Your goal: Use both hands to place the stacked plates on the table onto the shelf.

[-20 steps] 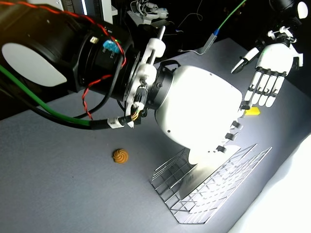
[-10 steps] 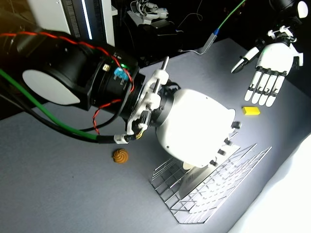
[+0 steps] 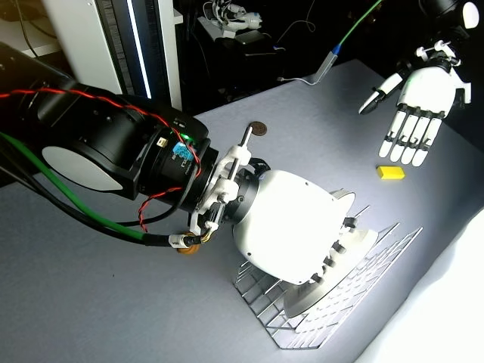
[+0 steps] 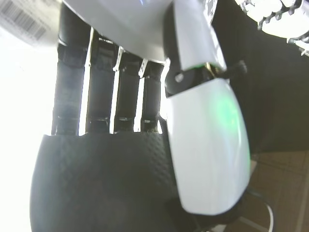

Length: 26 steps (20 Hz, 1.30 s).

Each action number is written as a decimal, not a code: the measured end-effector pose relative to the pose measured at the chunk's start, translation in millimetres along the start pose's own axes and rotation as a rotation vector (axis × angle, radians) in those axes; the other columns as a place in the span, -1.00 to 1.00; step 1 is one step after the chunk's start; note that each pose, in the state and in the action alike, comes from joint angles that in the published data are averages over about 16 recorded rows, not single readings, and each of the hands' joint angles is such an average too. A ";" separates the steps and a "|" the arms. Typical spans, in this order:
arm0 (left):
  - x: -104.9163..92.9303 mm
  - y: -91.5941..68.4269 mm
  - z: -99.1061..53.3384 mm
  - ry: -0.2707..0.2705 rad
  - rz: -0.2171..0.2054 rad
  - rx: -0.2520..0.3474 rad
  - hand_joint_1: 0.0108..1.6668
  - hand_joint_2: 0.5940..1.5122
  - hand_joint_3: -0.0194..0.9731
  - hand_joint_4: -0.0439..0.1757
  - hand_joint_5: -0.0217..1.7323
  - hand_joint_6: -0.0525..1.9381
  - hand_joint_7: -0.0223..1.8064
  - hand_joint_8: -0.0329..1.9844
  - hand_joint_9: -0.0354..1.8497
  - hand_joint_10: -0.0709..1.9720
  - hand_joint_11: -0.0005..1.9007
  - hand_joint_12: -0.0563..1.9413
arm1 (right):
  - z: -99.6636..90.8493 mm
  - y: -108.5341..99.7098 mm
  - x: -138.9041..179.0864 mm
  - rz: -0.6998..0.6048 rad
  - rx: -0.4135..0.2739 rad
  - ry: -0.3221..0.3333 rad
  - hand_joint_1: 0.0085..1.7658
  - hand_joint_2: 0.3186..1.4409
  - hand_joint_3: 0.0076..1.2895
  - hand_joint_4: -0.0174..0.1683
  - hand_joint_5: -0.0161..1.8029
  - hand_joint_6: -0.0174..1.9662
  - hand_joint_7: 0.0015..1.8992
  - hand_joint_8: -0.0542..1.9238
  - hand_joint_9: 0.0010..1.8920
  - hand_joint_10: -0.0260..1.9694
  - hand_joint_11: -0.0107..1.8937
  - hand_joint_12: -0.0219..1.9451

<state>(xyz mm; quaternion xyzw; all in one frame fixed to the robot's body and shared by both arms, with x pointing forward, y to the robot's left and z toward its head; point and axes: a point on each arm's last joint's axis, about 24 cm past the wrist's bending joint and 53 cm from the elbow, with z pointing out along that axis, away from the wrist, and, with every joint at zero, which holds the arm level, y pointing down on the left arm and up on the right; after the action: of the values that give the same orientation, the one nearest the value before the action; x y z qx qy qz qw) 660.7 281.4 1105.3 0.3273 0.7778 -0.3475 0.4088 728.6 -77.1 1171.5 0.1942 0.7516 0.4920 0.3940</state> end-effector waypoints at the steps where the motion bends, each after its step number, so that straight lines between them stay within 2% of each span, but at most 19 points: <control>1: 0.3 -0.3 0.1 0.001 0.000 0.001 -1.00 0.19 -0.92 -0.54 -0.82 -0.93 -0.82 -0.97 -0.83 -0.92 -0.98 -0.68 | 0.2 -0.3 -0.1 -0.002 -0.001 -0.001 0.37 0.26 -1.00 -0.87 -0.02 -0.35 0.08 -0.57 0.13 -0.53 -0.12 0.16; 6: 2.4 -1.8 1.0 0.008 -0.006 0.005 -1.00 0.19 -0.92 -0.54 -0.83 -0.93 -0.82 -0.97 -0.83 -0.92 -0.98 -0.68 | 0.1 4.5 1.1 -0.024 -0.017 -0.001 0.27 0.25 -1.00 -0.85 -0.03 -0.64 0.07 -0.83 0.14 -0.86 -0.19 0.14; 8: 3.9 -2.8 1.4 0.014 -0.011 0.008 -1.00 0.19 -0.92 -0.54 -0.83 -0.93 -0.82 -0.97 -0.83 -0.91 -0.98 -0.68 | -0.3 8.8 1.8 -0.034 -0.027 0.000 0.23 0.24 -1.00 -0.85 -0.04 -0.76 0.06 -0.92 0.13 -0.91 -0.23 0.14; 12: 7.6 -5.9 2.6 0.028 -0.028 0.019 -1.00 0.19 -0.92 -0.54 -0.83 -0.93 -0.82 -0.97 -0.83 -0.91 -0.98 -0.68 | -2.6 21.0 -0.6 -0.057 -0.052 -0.004 0.18 0.21 -1.00 -0.84 -0.06 -0.95 0.01 -0.93 0.09 -0.95 -0.31 0.16; 20: 16.3 -15.1 5.0 0.062 -0.087 0.051 -1.00 0.19 -0.93 -0.54 -0.83 -0.93 -0.81 -0.97 -0.82 -0.92 -0.98 -0.67 | -19.5 52.1 -16.8 -0.148 -0.104 -0.035 0.11 0.20 -1.00 -0.84 -0.11 -0.96 -0.05 -0.93 0.03 -0.96 -0.41 0.22; 26: 25.3 -21.2 6.1 0.101 -0.132 0.071 -1.00 0.22 -0.93 -0.54 -0.73 -0.93 -0.67 -0.97 -0.69 -0.91 -0.95 -0.55 | -48.7 68.1 -34.1 -0.238 -0.133 -0.080 0.00 0.21 -1.00 -0.84 -0.08 -0.96 -0.01 -0.93 0.06 -0.96 -0.46 0.24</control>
<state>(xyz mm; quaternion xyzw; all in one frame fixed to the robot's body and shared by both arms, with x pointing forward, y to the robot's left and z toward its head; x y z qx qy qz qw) 634.9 270.7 1086.7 0.3066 0.8045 -0.3843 0.3333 704.9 -98.9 1256.0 0.0968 0.7189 0.4824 0.4911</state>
